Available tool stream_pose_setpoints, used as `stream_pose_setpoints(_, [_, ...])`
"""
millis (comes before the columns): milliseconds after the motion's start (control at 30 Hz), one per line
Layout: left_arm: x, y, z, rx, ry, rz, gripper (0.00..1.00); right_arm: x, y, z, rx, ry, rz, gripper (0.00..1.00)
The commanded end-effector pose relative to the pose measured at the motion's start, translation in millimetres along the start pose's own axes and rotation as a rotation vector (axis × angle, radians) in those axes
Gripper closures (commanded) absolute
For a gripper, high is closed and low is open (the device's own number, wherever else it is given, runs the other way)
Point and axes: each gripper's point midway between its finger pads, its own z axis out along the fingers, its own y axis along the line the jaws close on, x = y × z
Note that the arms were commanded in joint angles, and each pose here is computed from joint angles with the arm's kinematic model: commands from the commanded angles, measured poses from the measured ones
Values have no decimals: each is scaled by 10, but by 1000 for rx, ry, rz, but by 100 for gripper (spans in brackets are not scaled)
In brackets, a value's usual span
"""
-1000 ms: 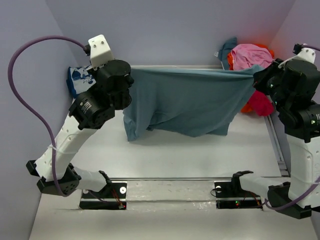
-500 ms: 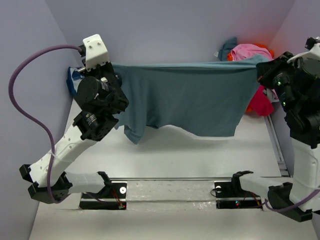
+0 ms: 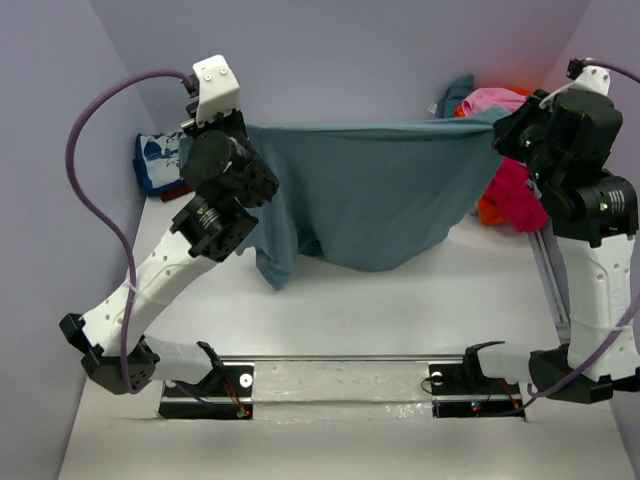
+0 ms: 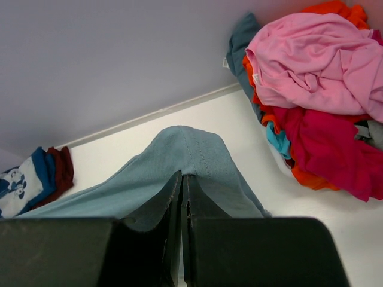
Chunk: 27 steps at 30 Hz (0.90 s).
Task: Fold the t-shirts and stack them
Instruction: Flatten out the tshirt
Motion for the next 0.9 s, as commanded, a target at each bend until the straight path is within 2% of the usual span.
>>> stream_pose_setpoints(0, [-23, -147, 338, -32, -14, -87, 94, -175, -64, 350, 89, -59, -31, 93])
stream_pose_setpoints(100, [46, -275, 529, -22, -27, -90, 94, -114, -28, 630, 115, -29, -44, 93])
stream_pose_setpoints(200, [245, -523, 875, 19, 17, -97, 94, 28, 91, 958, 103, 35, -39, 93])
stream_pose_setpoints(233, [505, -597, 1067, 2, 62, -88, 94, 128, 91, 1056, 111, 71, -45, 93])
stream_pose_setpoints(300, [675, -764, 1253, 42, 118, -89, 94, 408, 95, 1366, 134, 150, -52, 93])
stream_pose_setpoints(333, [1032, -865, 1370, 29, 187, -19, 94, 460, 122, 1434, 127, 166, -52, 93])
stream_pose_setpoints(467, [1530, -989, 1790, 67, 269, -2, 94, 803, 83, 1802, 165, 242, -69, 93])
stream_pose_setpoints(500, [1483, -1009, 1884, 77, 274, -29, 94, 883, 70, 1870, 173, 261, -74, 93])
stream_pose_setpoints(533, [1804, -1048, 1977, 70, 347, 22, 94, 1041, 50, 1996, 184, 294, -81, 93])
stream_pose_setpoints(567, [1866, -1055, 2074, 87, 368, 11, 94, 1069, 14, 2057, 192, 302, -78, 93])
stream_pose_setpoints(700, [2284, -1125, 2271, 110, 457, 18, 94, 1448, -110, 2305, 234, 389, -90, 93])
stream_pose_setpoints(733, [2581, -1096, 2318, 91, 518, 66, 94, 1550, -184, 2377, 251, 411, -92, 93])
stream_pose_setpoints(867, [3070, -1178, 2307, 129, 636, 105, 94, 1925, -322, 2490, 280, 510, -98, 93])
